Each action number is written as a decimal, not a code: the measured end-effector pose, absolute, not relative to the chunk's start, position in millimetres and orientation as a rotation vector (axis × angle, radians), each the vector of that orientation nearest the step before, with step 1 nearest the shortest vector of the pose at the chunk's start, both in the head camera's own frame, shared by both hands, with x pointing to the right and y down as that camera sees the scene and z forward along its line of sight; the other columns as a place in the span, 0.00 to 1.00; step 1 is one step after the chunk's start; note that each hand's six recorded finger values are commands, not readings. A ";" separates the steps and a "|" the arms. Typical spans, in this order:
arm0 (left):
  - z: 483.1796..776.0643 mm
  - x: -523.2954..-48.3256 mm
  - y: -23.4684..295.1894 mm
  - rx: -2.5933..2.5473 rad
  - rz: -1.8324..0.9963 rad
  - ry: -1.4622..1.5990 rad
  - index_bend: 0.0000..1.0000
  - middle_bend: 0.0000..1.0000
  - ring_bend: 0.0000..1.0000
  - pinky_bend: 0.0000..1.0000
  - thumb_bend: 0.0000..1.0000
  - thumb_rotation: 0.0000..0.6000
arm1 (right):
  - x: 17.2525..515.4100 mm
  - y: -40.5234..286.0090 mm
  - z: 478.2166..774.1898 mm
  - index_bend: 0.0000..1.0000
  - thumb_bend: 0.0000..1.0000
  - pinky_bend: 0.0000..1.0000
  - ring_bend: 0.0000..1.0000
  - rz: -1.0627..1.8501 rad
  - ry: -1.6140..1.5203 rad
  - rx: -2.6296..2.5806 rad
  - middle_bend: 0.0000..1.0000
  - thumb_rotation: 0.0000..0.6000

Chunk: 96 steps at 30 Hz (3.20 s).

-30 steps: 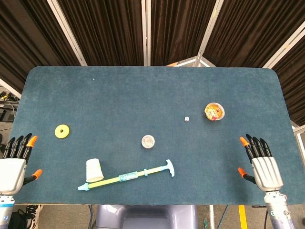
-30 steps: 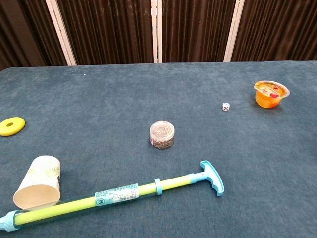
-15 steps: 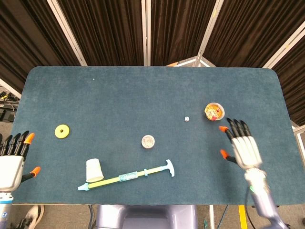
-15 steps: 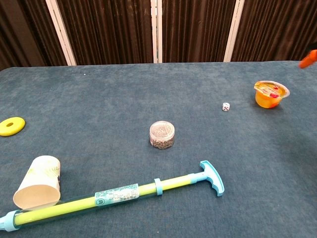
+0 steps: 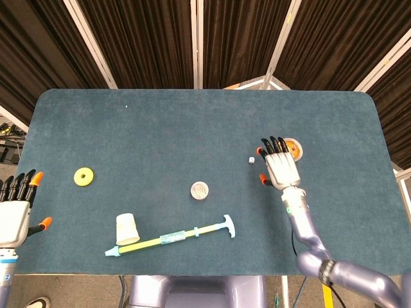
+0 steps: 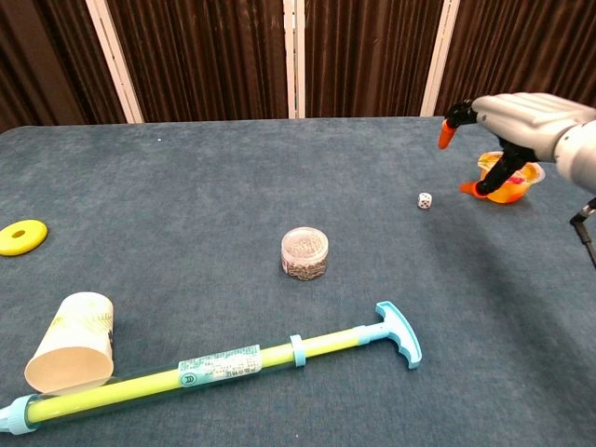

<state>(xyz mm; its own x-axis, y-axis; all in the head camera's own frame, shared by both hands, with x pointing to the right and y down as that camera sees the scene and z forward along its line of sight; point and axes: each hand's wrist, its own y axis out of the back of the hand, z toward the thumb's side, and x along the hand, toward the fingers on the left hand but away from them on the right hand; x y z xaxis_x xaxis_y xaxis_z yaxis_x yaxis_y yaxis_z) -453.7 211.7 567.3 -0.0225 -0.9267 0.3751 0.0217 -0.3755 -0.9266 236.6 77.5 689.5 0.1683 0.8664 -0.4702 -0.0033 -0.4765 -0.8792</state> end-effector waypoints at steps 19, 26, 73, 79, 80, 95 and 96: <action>561.7 -453.5 208.0 -1.457 -1.493 1.023 0.00 0.00 0.00 0.00 0.05 1.00 | 223.8 51.7 756.1 0.39 0.20 0.00 0.00 1.570 -0.836 -1.671 0.12 1.00; 558.9 -453.8 207.1 -1.455 -1.485 1.034 0.00 0.00 0.00 0.00 0.05 1.00 | 217.0 52.1 762.3 0.40 0.25 0.00 0.00 1.574 -0.821 -1.674 0.12 1.00; 553.5 -453.1 207.4 -1.464 -1.459 1.051 0.00 0.00 0.00 0.00 0.05 1.00 | 195.4 57.7 736.0 0.56 0.43 0.00 0.00 1.421 -0.899 -1.679 0.20 1.00; 551.7 -449.9 207.8 -1.466 -1.445 1.052 0.00 0.00 0.00 0.00 0.05 1.00 | 206.0 78.1 689.0 0.55 0.41 0.00 0.00 1.324 -0.941 -1.699 0.17 1.00; 551.2 -448.9 208.1 -1.468 -1.441 1.052 0.00 0.00 0.00 0.00 0.05 1.00 | 213.0 84.2 679.7 0.54 0.41 0.00 0.00 1.316 -0.947 -1.694 0.17 1.00; 544.1 -436.2 214.9 -1.484 -1.394 1.034 0.00 0.00 0.00 0.00 0.05 1.00 | 273.5 146.8 633.1 0.26 0.24 0.00 0.00 1.383 -0.900 -1.646 0.00 1.00; 543.5 -436.2 215.2 -1.484 -1.392 1.035 0.00 0.00 0.00 0.00 0.05 1.00 | 274.2 149.1 631.5 0.26 0.24 0.00 0.00 1.384 -0.898 -1.646 0.00 1.00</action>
<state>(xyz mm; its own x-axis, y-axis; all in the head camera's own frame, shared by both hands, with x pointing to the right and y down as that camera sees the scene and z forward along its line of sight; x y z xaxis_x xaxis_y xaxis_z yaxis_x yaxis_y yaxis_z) -436.2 215.2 543.5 0.0452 -0.9489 0.3123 -0.0253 -0.3136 -0.9492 274.2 149.1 631.5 0.1539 0.8901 -0.4290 0.0292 -0.4381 -0.8985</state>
